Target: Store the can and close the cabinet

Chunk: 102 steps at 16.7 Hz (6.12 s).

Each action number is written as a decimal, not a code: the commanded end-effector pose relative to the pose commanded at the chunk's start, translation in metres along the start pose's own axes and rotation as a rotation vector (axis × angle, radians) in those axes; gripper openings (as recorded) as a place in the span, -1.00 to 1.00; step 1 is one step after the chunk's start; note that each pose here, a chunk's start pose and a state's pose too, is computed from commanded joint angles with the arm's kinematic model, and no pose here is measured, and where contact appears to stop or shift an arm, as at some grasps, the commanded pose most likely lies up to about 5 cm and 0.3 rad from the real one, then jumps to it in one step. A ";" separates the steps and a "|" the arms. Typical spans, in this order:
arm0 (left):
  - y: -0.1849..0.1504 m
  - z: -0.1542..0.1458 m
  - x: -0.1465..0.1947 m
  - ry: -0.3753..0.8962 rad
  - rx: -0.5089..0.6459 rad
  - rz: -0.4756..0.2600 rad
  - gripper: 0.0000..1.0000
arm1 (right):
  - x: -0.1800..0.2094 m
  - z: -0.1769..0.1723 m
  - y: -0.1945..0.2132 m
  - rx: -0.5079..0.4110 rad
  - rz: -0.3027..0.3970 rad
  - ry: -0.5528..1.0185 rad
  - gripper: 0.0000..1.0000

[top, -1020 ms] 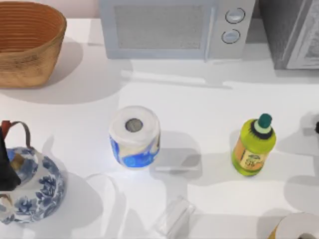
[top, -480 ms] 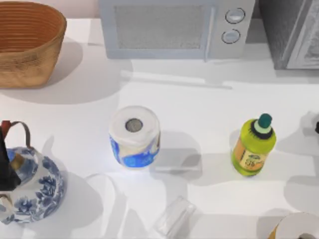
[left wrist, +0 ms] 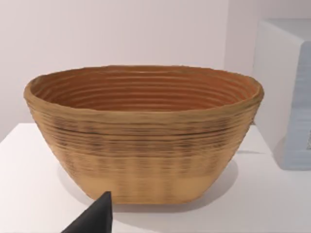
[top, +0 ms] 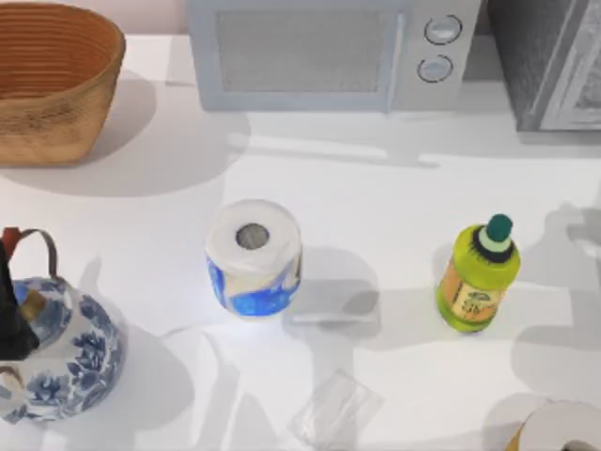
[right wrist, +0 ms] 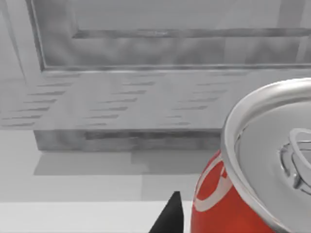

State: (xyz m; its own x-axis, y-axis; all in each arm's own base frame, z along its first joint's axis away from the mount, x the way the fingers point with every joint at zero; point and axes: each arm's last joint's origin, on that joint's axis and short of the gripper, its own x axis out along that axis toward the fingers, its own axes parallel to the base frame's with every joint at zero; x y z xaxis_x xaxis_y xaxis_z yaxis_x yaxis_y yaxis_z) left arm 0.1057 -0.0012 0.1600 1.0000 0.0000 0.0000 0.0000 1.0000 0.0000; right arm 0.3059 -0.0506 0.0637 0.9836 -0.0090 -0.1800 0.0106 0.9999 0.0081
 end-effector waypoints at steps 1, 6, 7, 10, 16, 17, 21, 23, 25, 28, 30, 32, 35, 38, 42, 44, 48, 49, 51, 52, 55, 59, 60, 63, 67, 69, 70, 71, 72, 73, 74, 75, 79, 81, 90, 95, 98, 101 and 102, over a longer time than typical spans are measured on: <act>0.000 0.000 0.000 0.000 0.000 0.000 1.00 | 0.000 0.010 0.000 -0.001 0.001 0.002 -1.00; 0.000 0.000 0.000 0.000 0.000 0.000 1.00 | -0.012 0.072 0.001 -0.022 -0.003 0.030 -1.00; 0.000 0.000 0.000 0.000 0.000 0.000 1.00 | -0.017 0.083 0.002 -0.022 -0.001 0.029 -1.00; 0.000 0.000 0.000 0.000 0.000 0.000 1.00 | -0.028 0.109 0.003 -0.021 0.002 0.019 -1.00; 0.000 0.000 0.000 0.000 0.000 0.000 1.00 | -0.032 0.116 0.003 -0.008 -0.002 0.018 -1.00; 0.000 0.000 0.000 0.000 0.000 0.000 1.00 | -0.032 0.116 0.003 -0.008 -0.002 0.017 -1.00; 0.000 0.000 0.000 0.000 0.000 0.000 1.00 | -0.049 0.124 0.010 -0.015 0.006 0.001 -1.00; 0.000 0.000 0.000 0.000 0.000 0.000 1.00 | -0.069 0.131 0.018 -0.021 0.017 -0.015 -1.00; 0.000 0.000 0.000 0.000 0.000 0.000 1.00 | -0.094 0.136 0.026 -0.027 0.028 -0.040 -1.00; 0.000 0.000 0.000 0.000 0.000 0.000 1.00 | -0.136 0.135 0.037 -0.032 0.042 -0.086 -1.00; 0.000 0.000 0.000 0.000 0.000 0.000 1.00 | -0.164 0.127 0.042 -0.032 0.046 -0.119 -1.00; 0.000 0.000 0.000 0.000 0.000 0.000 1.00 | -0.186 0.115 0.045 -0.029 0.043 -0.153 -1.00; 0.000 0.000 0.000 0.000 0.000 0.000 1.00 | -0.207 0.092 0.047 -0.020 0.031 -0.191 -1.00; 0.000 0.000 0.000 0.000 0.000 0.000 1.00 | -0.214 0.071 0.048 -0.012 0.018 -0.195 -1.00; 0.000 0.000 0.000 0.000 0.000 0.000 1.00 | -0.215 0.058 0.048 -0.009 0.010 -0.181 -1.00; 0.000 0.000 0.000 0.000 0.000 0.000 1.00 | -0.215 0.058 0.048 -0.009 0.010 -0.181 -1.00; 0.000 0.000 0.000 0.000 0.000 0.000 1.00 | -0.215 0.061 0.048 -0.008 0.008 -0.180 -1.00; 0.000 0.000 0.000 0.000 0.000 0.000 1.00 | -0.216 0.067 0.048 -0.008 0.007 -0.177 -1.00; 0.000 0.000 0.000 0.000 0.000 0.000 1.00 | -0.219 0.085 0.049 -0.010 0.006 -0.168 -1.00; 0.000 0.000 0.000 0.000 0.000 0.000 1.00 | -0.221 0.098 0.050 -0.011 0.006 -0.163 -1.00; 0.000 0.000 0.000 0.000 0.000 0.000 1.00 | -0.223 0.149 0.053 -0.017 0.012 -0.146 -1.00; 0.000 0.000 0.000 0.000 0.000 0.000 1.00 | -0.213 0.235 0.062 -0.025 0.025 -0.131 -1.00; 0.000 0.000 0.000 0.000 0.000 0.000 1.00 | -0.209 0.257 0.065 -0.026 0.027 -0.131 -1.00; 0.000 0.000 0.000 0.000 0.000 0.000 1.00 | -0.190 0.321 0.075 -0.025 0.031 -0.139 -1.00; 0.000 0.000 0.000 0.000 0.000 0.000 1.00 | -0.161 0.387 0.088 -0.016 0.025 -0.165 -1.00; 0.000 0.000 0.000 0.000 0.000 0.000 1.00 | -0.149 0.409 0.094 -0.011 0.019 -0.177 -1.00; 0.000 0.000 0.000 0.000 0.000 0.000 1.00 | -0.143 0.417 0.096 -0.009 0.016 -0.180 -1.00; 0.000 0.000 0.000 0.000 0.000 0.000 1.00 | -0.138 0.422 0.098 -0.008 0.014 -0.181 -1.00; 0.000 0.000 0.000 0.000 0.000 0.000 1.00 | -0.134 0.426 0.099 -0.008 0.012 -0.181 -1.00; 0.000 0.000 0.000 0.000 0.000 0.000 1.00 | -0.131 0.429 0.100 -0.007 0.010 -0.181 -1.00; 0.000 0.000 0.000 0.000 0.000 0.000 1.00 | -0.130 0.430 0.101 -0.007 0.009 -0.181 -1.00; 0.000 0.000 0.000 0.000 0.000 0.000 1.00 | -0.130 0.430 0.101 -0.007 0.009 -0.181 -1.00; 0.000 0.000 0.000 0.000 0.000 0.000 1.00 | -0.130 0.430 0.100 -0.005 0.007 -0.182 -1.00; 0.000 0.000 0.000 0.000 0.000 0.000 1.00 | -0.124 0.433 0.101 -0.007 0.009 -0.178 -1.00; 0.000 0.000 0.000 0.000 0.000 0.000 1.00 | -0.046 0.474 0.115 -0.016 0.057 -0.171 -1.00; 0.000 0.000 0.000 0.000 0.000 0.000 1.00 | -0.004 0.480 0.106 -0.008 0.026 -0.186 -1.00; 0.000 0.000 0.000 0.000 0.000 0.000 1.00 | 0.011 0.477 0.101 -0.006 0.009 -0.183 -1.00; 0.000 0.000 0.000 0.000 0.000 0.000 1.00 | 0.013 0.476 0.100 -0.005 0.007 -0.182 -1.00; 0.000 0.000 0.000 0.000 0.000 0.000 1.00 | 0.013 0.476 0.100 -0.005 0.007 -0.182 -1.00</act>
State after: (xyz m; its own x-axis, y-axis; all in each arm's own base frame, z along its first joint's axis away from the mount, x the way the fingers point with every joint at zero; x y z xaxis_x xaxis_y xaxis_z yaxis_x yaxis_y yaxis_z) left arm 0.1057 -0.0012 0.1600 1.0000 0.0000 0.0000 0.0000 1.0000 0.0000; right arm 0.4058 0.0445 0.5304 1.0000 -0.0033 0.0006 0.0033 1.0000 0.0035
